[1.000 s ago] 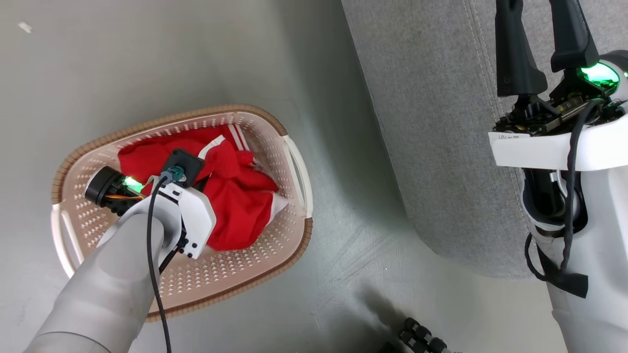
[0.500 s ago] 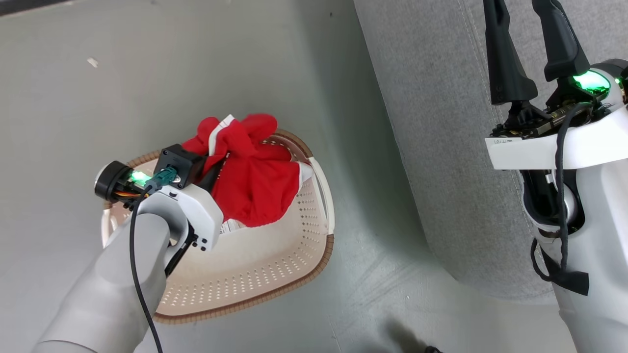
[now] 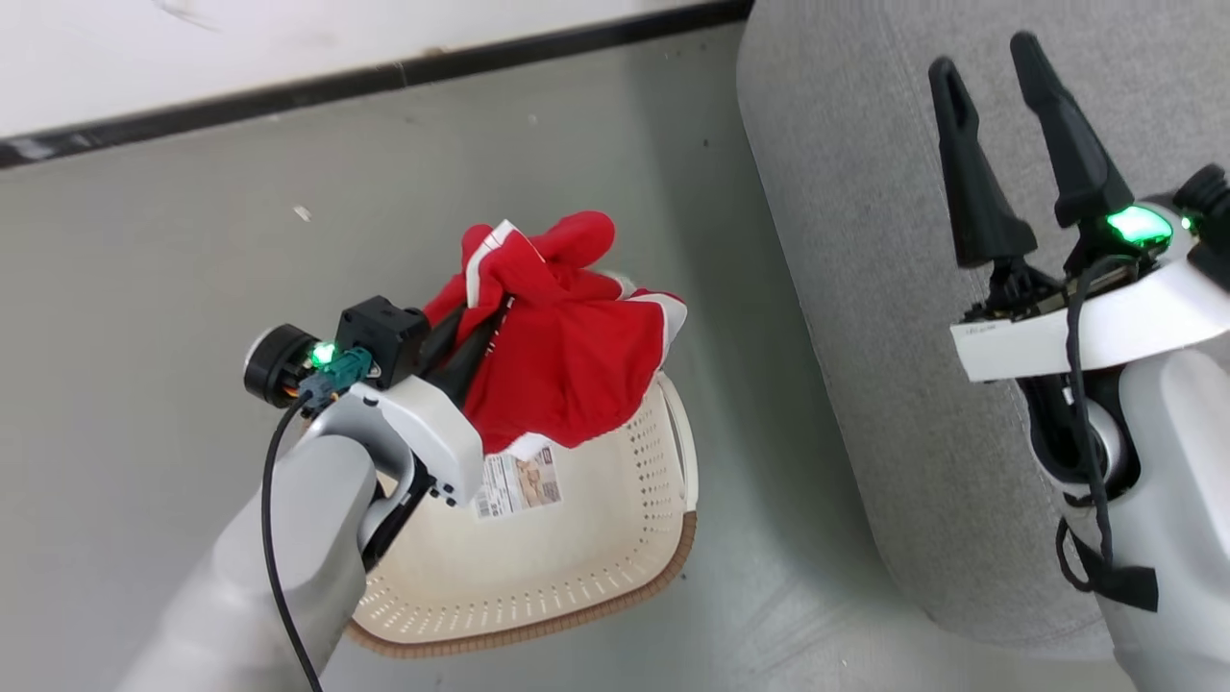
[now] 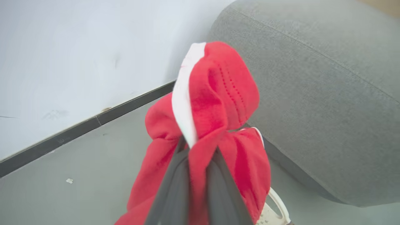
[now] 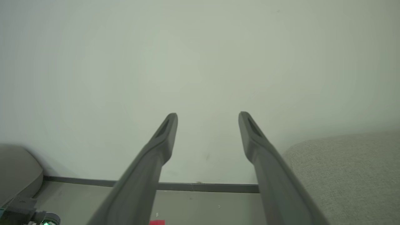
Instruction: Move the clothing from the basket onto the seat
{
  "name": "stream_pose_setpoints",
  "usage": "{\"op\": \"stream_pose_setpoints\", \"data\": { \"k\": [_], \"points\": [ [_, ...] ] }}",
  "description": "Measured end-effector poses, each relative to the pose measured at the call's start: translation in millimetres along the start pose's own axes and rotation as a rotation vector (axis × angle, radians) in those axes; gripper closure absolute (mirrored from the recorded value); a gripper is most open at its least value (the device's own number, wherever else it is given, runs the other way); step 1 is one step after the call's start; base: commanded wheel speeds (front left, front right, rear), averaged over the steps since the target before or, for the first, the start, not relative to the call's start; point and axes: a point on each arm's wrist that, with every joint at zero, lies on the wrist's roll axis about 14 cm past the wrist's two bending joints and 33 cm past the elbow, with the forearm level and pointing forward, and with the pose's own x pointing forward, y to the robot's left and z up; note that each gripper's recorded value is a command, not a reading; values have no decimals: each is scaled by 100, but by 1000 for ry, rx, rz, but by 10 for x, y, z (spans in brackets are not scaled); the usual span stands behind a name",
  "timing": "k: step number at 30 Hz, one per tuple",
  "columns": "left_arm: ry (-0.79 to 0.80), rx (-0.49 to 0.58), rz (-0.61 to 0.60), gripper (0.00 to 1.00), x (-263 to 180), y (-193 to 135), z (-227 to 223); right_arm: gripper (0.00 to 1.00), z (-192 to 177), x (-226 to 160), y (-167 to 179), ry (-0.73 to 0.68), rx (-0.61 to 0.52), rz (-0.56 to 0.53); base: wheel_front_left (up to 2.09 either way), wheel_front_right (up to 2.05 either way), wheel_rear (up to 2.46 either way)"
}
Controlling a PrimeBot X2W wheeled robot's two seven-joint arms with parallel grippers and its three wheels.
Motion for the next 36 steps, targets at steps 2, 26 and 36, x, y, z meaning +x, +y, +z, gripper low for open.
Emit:
{"op": "stream_pose_setpoints", "data": {
  "k": [2, 26, 36],
  "points": [
    [-42, -9, 6, 100, -96, -48, 175, 0, 61, -56, 57, -4, 7, 10, 0, 0, 0],
    [-352, 103, 19, 100, -821, -349, 1531, 0, 275, -581, 480, 33, 63, 101, 0, 0, 0],
    [-380, 120, 2, 100, -1022, -543, 1649, 0, 287, -739, 672, 59, 63, 166, 0, 0, 0]
  ]
}}
